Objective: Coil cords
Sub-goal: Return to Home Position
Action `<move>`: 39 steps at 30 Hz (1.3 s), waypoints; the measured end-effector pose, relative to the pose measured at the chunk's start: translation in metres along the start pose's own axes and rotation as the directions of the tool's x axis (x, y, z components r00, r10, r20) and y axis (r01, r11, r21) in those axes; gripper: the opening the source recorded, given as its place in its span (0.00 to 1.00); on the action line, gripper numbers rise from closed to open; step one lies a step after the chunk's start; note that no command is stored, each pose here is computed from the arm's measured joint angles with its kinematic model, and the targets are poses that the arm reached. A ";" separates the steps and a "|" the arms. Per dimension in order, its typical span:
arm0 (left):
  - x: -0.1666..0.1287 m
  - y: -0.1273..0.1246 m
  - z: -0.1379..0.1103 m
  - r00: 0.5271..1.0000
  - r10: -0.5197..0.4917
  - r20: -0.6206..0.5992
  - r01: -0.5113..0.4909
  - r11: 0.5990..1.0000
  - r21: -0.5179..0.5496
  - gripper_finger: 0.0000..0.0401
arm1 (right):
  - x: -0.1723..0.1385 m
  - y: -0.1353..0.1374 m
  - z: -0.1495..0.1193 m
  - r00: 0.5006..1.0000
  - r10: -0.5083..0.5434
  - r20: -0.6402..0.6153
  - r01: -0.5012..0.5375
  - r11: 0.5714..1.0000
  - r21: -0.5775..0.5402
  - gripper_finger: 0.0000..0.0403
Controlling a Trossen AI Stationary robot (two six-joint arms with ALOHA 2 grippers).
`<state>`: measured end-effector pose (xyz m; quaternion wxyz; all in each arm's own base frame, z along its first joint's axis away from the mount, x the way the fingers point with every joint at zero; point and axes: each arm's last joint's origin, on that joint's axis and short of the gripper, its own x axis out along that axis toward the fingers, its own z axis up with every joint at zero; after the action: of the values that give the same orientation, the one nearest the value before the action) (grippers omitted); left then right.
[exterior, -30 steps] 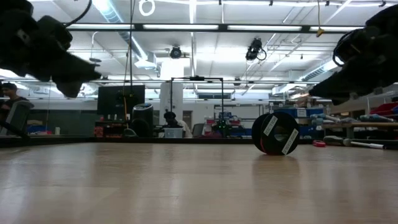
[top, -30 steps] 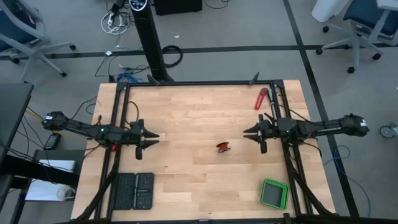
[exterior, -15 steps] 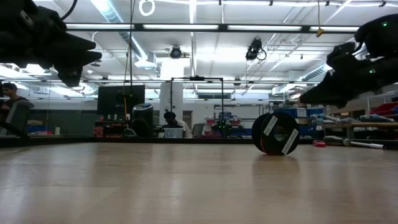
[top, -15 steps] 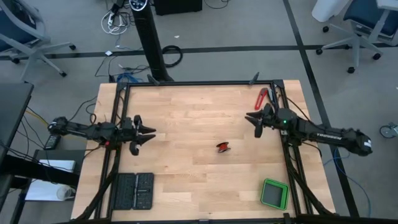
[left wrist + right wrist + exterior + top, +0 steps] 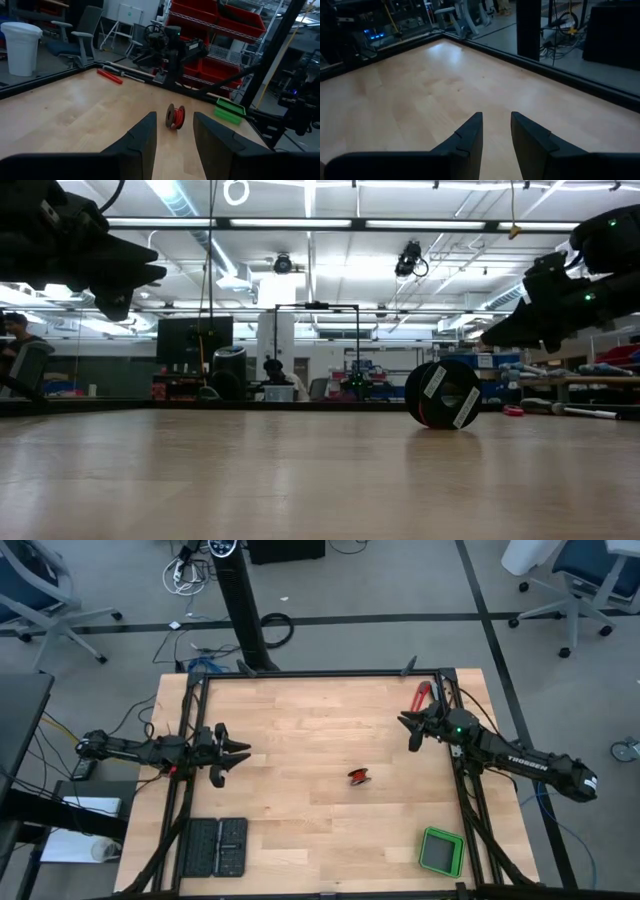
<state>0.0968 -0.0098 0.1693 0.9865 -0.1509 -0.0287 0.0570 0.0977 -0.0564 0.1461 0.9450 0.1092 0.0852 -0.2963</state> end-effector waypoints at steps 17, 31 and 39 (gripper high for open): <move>0.000 0.000 0.000 1.000 0.000 -0.002 0.000 1.000 0.000 0.33 | 0.000 0.000 0.001 1.000 0.003 0.014 -0.003 1.000 0.001 0.25; 0.000 -0.002 0.005 0.999 -0.015 0.052 0.016 1.000 -0.017 0.33 | 0.000 0.000 0.002 1.000 0.004 0.015 -0.004 1.000 0.002 0.25; 0.000 -0.002 0.005 0.998 -0.016 0.054 0.017 1.000 -0.018 0.33 | 0.000 0.000 0.002 1.000 0.004 0.015 -0.004 1.000 0.001 0.25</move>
<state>0.0964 -0.0098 0.1749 0.9844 -0.1581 -0.0568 0.0524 0.0981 -0.0565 0.1476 0.9462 0.1077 0.0775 -0.2952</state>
